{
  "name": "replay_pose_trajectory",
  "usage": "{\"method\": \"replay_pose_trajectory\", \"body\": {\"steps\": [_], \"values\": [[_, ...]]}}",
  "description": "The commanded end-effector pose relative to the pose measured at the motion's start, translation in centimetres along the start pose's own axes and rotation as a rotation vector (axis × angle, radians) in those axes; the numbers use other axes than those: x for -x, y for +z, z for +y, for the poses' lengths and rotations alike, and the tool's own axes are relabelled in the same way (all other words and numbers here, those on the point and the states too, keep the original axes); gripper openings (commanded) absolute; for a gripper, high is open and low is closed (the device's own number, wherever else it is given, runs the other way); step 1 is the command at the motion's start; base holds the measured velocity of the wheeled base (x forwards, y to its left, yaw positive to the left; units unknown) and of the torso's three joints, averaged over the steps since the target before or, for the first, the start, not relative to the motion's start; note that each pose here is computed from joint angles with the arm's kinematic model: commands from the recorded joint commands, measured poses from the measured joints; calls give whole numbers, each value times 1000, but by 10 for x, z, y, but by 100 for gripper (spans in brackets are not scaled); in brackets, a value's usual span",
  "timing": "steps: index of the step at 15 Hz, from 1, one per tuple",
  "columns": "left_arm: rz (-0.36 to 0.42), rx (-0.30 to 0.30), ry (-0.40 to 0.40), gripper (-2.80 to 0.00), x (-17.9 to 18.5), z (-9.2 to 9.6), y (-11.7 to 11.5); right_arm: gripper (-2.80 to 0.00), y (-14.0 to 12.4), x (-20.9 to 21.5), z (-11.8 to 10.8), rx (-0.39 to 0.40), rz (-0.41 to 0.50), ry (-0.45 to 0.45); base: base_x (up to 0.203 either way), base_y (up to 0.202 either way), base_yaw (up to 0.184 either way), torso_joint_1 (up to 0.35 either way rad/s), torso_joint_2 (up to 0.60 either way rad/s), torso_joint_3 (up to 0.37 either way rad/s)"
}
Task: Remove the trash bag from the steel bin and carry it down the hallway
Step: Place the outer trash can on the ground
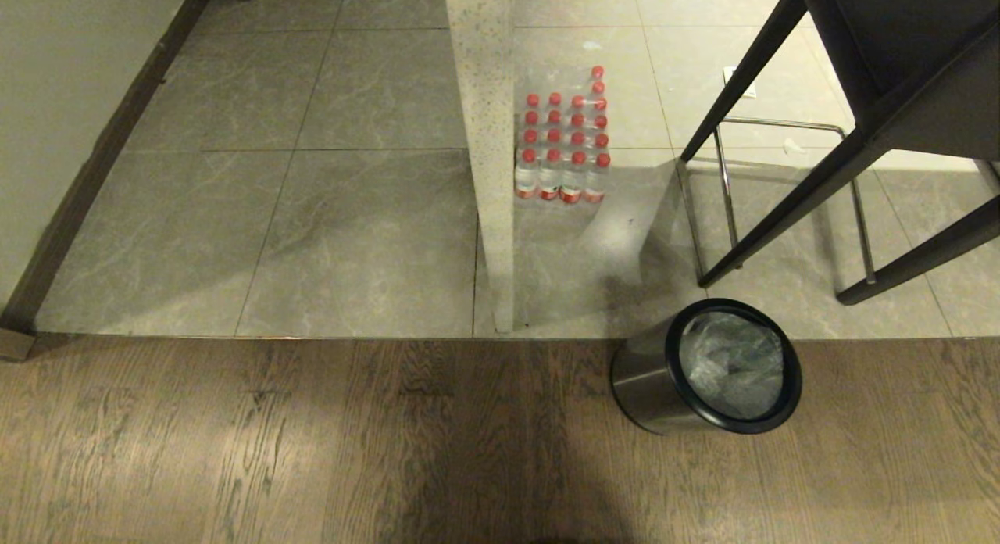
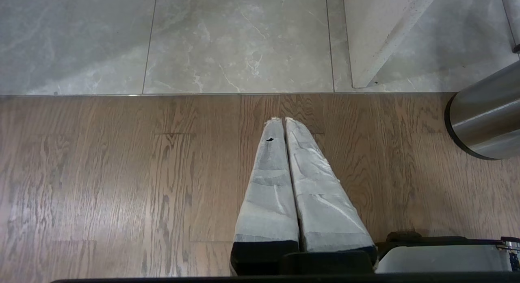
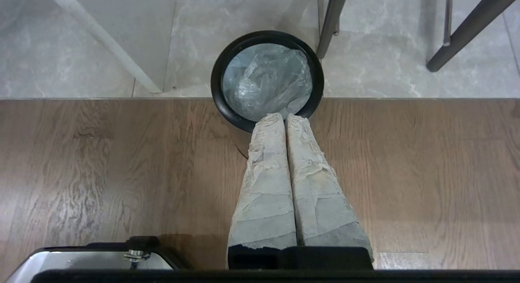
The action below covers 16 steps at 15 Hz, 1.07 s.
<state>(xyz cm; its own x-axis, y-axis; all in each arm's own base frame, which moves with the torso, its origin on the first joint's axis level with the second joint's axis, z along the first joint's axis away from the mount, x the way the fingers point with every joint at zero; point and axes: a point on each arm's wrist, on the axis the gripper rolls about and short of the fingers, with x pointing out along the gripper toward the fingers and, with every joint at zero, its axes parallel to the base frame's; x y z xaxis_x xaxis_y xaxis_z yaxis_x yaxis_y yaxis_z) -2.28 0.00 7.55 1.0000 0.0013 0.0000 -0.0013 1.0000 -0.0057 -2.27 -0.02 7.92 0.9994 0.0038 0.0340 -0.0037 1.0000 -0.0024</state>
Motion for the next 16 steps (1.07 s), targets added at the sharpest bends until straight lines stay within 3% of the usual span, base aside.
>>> {"method": "replay_pose_trajectory", "body": {"steps": [1,4,6,8,11,16], "values": [[1,0,0,-280,0,0,0,-280,-4,-1,0,2,18,0,0,0,0,0,0,0],[1,0,0,-280,0,0,0,-280,-2,0,0,-1,25,0,0,0,0,0,0,0],[0,0,0,-280,0,0,0,-280,20,2,0,-8,76,12,0,0,0,0,0,0],[1,0,0,-280,0,0,0,-280,44,0,1,-37,250,35,0,0,0,0,0,0],[1,0,0,-280,0,0,0,-280,61,-21,2,-84,489,94,0,0,0,0,0,0],[3,0,0,-280,0,0,0,-280,85,-120,4,-255,847,37,0,0,0,0,0,0]]}}
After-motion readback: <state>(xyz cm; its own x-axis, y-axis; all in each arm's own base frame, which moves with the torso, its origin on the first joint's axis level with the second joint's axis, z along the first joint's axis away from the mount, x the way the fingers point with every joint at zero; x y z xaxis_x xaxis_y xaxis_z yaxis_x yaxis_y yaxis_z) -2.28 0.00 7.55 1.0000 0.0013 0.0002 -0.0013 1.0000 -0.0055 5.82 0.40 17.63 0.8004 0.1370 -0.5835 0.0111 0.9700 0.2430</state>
